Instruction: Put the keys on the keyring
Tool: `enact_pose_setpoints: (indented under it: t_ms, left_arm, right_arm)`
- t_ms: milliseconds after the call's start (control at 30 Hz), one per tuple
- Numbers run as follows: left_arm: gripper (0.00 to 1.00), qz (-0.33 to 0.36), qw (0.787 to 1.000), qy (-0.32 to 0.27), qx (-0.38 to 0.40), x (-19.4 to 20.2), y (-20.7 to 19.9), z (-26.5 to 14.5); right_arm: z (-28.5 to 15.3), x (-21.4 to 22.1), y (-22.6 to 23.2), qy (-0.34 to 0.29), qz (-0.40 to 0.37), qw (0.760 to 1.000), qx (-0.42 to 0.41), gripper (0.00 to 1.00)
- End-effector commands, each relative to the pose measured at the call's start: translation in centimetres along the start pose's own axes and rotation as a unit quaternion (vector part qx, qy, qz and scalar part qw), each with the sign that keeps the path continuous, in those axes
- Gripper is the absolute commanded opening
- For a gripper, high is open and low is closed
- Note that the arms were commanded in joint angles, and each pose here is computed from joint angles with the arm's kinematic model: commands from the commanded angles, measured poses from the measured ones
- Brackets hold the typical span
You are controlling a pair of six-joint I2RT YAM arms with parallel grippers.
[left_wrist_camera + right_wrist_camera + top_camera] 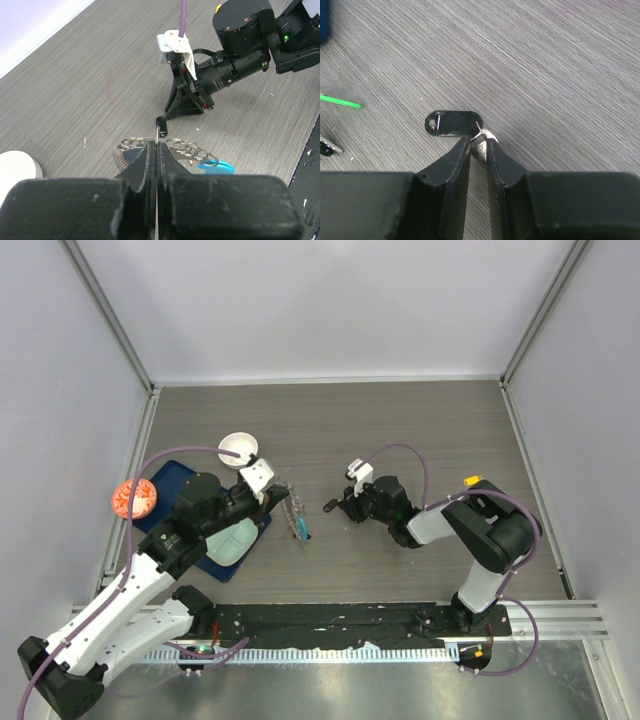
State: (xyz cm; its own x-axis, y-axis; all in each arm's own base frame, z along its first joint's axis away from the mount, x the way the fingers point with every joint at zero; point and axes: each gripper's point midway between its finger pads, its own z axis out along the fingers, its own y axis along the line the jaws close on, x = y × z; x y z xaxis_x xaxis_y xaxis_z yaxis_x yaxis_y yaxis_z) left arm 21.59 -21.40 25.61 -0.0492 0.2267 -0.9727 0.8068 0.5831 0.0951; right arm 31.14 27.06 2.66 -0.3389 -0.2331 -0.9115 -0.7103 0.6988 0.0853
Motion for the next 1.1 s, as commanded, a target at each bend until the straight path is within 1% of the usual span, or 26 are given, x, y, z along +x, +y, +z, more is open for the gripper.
enact_pose_setpoints:
  t_ms: [0, 67, 233, 700, 1067]
  left_arm:
    - [0.00, 0.013, 1.000, -0.029, -0.005, -1.6, 0.3, 0.1]
    - [0.00, 0.013, 1.000, -0.028, -0.006, -1.6, 0.3, 0.1]
    - [0.00, 0.013, 1.000, -0.025, -0.004, -1.4, 0.3, 0.2]
    - [0.00, 0.013, 1.000, -0.016, -0.005, -1.0, 0.4, 0.5]
    - [0.00, 0.012, 1.000, -0.013, -0.006, -0.8, 0.4, 0.6]
  right_arm:
    - [-0.5, -2.1, 0.0, -0.031, -0.011, 0.999, -0.001, 0.26]
    - [-0.9, -3.0, 0.0, -0.041, -0.018, 0.999, 0.001, 0.26]
    - [-1.2, -3.5, -0.6, -0.052, -0.024, 0.998, -0.002, 0.26]
    - [0.1, -2.6, 0.0, -0.030, -0.035, 0.998, -0.043, 0.27]
    - [1.0, -1.6, -0.4, -0.017, -0.036, 0.998, -0.042, 0.25]
